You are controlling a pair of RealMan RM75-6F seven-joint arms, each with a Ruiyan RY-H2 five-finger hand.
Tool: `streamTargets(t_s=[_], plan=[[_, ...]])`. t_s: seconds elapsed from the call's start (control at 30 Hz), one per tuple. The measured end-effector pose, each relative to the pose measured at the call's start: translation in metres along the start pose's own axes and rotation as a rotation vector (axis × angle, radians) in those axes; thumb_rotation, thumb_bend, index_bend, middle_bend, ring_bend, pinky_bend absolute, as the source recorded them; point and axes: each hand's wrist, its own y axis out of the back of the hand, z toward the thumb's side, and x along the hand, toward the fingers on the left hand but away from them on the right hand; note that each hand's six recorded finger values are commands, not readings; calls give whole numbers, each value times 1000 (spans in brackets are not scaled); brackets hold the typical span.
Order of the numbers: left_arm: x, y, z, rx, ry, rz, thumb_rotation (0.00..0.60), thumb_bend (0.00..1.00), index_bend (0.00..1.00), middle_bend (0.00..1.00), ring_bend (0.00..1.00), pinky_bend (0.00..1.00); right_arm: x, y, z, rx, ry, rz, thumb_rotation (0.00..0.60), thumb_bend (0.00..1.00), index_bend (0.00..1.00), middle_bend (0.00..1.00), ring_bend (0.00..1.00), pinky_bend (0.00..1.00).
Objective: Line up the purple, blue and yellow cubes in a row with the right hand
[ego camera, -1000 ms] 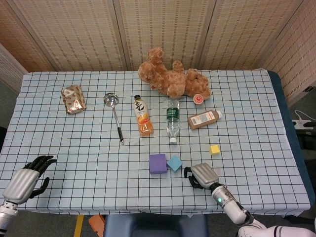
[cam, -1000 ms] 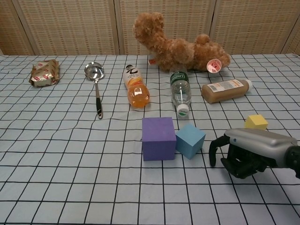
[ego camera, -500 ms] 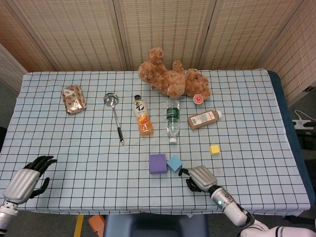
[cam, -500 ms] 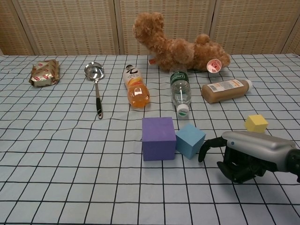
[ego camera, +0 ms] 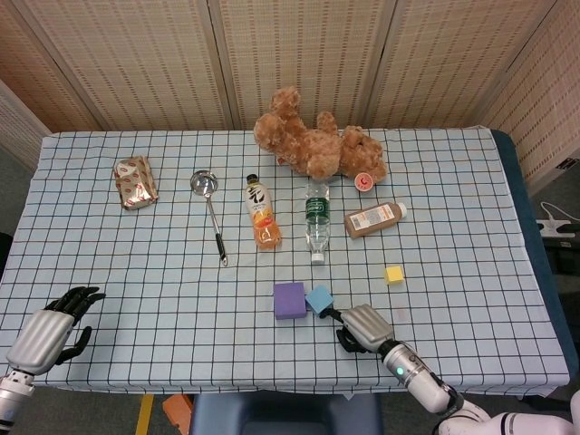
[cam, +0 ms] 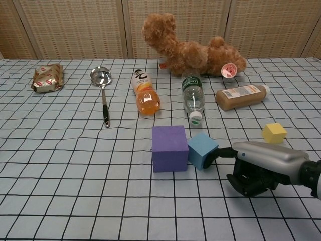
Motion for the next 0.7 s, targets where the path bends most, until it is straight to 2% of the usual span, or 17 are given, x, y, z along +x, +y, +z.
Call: streamTargets(t_s=[0.4,0.7], plan=[[0,0,0,0,0,-3,600,560,191,130,110,334,-8,-7,9,-27,42,10,600,615,220,933,989,1000],[0,-1,0,1,1,-5,600,560,191,130,110,335,-14,-7,12,-28,53,-17,600,614,216,933,989,1000]])
